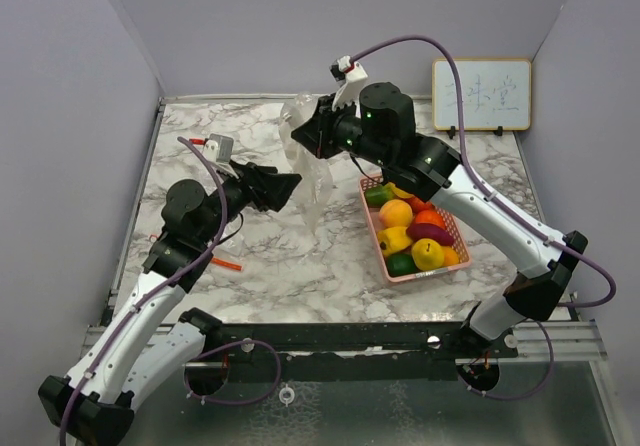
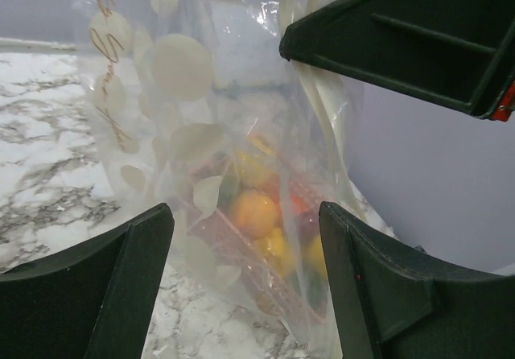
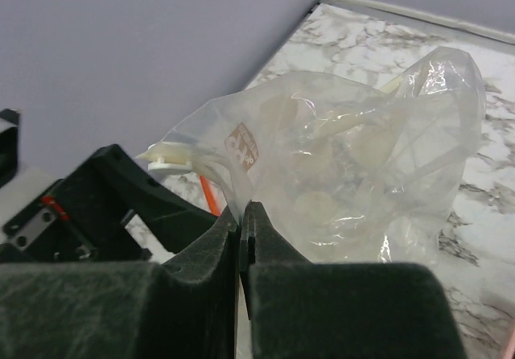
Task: Place the food in the zip-top bag and seal the zipper
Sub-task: Open the zipper of the food storage bag.
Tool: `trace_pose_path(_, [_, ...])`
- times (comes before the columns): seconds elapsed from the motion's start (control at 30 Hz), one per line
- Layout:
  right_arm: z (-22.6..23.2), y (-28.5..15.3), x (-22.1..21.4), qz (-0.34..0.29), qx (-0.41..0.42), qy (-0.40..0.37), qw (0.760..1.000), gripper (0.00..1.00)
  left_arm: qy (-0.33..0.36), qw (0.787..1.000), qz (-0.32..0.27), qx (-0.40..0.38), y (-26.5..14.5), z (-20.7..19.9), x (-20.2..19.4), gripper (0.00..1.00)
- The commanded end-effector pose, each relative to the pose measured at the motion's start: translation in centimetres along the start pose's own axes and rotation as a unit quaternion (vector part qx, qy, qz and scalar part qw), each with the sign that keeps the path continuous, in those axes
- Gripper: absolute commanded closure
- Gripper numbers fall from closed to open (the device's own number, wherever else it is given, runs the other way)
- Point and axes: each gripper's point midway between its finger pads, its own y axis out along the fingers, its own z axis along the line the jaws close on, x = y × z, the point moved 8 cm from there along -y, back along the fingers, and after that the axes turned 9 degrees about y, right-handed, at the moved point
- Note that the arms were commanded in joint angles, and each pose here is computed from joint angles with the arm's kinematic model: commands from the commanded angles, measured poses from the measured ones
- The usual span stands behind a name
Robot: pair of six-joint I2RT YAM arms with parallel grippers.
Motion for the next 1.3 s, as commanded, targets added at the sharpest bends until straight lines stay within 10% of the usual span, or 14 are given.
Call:
trace_pose_path(0.0, [1.8, -1.4, 0.9, 0.001, 0.081, 0.029, 0.996, 0.98, -0.039, 0.995, -0.05, -0.077, 0.2, -1.8, 1.3, 0.24])
trace_pose_path(0.23, [2.5, -1.6, 0.5, 0.02, 0.117, 0.056, 0.991, 0.98, -0.063, 0.991, -0.057, -0.102, 0.8, -1.9, 0.6, 0.23])
trace_pose_path(0.5, [2.9, -2.4, 0.7, 0.018, 0.129, 0.065, 0.989, 0.98, -0.081, 0.989, -0.044, -0.114, 2.1, -1.8, 0.3, 1.0])
trace_pose_path(1.0, [-3.3, -4.9, 1.3, -0.002, -0.094, -0.04, 0.995, 0.98, 0.032, 0.992, 0.02, 0.119, -0.9, 1.7, 1.4, 1.0])
trace_pose_path(1.17, [-2.5, -4.5, 1.5, -0.009, -0.055, -0.023, 0.998, 0.98, 0.007, 1.0, 0.014, 0.012, -0.3, -0.3, 1.1, 1.0])
trace_pose_path(1.27, [-2.1, -4.1, 2.2, -0.024, -0.023, 0.002, 0.999, 0.98, -0.03, 0.995, -0.024, -0.097, 0.0, -2.2, 1.0, 0.75])
